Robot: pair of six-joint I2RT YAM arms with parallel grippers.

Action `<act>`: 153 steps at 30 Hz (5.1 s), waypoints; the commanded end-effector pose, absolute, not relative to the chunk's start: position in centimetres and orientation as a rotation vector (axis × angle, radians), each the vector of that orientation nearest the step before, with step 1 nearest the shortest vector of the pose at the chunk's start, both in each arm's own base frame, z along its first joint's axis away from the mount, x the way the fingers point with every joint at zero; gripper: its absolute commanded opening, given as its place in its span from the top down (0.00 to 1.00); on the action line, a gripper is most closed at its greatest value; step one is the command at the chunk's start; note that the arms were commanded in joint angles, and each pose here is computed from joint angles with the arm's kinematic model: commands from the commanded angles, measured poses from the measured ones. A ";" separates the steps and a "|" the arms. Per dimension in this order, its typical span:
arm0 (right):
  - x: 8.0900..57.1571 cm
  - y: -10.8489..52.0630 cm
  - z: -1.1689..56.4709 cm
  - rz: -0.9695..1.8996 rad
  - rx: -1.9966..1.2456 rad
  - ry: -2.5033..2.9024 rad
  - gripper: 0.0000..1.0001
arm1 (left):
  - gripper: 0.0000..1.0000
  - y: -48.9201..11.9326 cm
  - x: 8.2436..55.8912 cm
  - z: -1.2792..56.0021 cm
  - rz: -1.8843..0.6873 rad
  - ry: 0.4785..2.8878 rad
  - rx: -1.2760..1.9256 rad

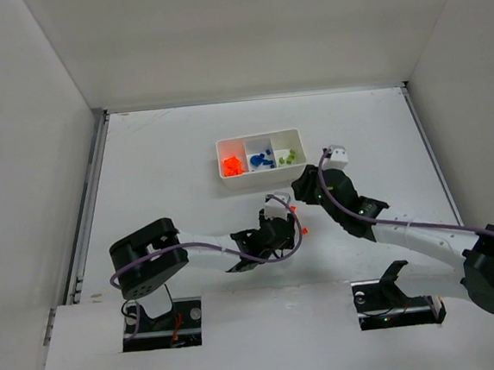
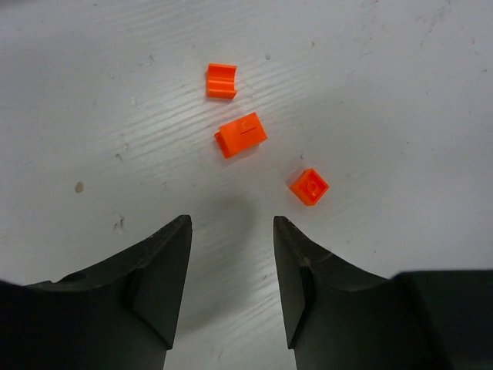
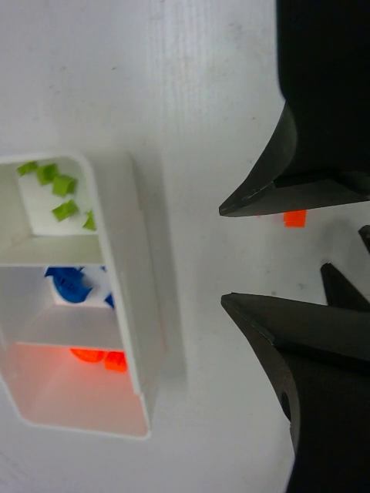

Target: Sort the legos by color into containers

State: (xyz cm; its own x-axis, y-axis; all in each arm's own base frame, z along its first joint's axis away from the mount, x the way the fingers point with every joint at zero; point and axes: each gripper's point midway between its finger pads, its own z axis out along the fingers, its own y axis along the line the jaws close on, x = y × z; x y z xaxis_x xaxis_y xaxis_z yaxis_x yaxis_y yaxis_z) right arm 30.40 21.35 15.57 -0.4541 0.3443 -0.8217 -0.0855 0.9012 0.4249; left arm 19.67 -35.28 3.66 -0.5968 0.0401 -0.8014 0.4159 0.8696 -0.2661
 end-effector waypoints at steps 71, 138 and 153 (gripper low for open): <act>21.4 20.5 3.9 0.249 0.061 2.318 0.52 | 0.51 -24.5 39.5 17.2 -0.336 1.831 -0.213; 32.8 20.0 19.1 0.500 0.229 1.866 0.52 | 0.55 -36.8 22.8 6.5 -0.574 2.076 0.338; 30.6 17.2 16.4 0.549 0.310 1.857 0.52 | 0.60 -38.1 25.7 2.7 -0.410 2.098 0.363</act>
State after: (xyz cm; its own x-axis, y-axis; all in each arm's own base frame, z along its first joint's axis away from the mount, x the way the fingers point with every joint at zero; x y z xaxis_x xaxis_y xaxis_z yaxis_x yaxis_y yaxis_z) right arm 30.20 16.84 14.64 -0.3946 0.4059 -0.8243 -0.0224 0.8926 0.4503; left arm 24.67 -37.96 2.47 -0.5395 0.0963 -0.8364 0.4233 0.8898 -0.1706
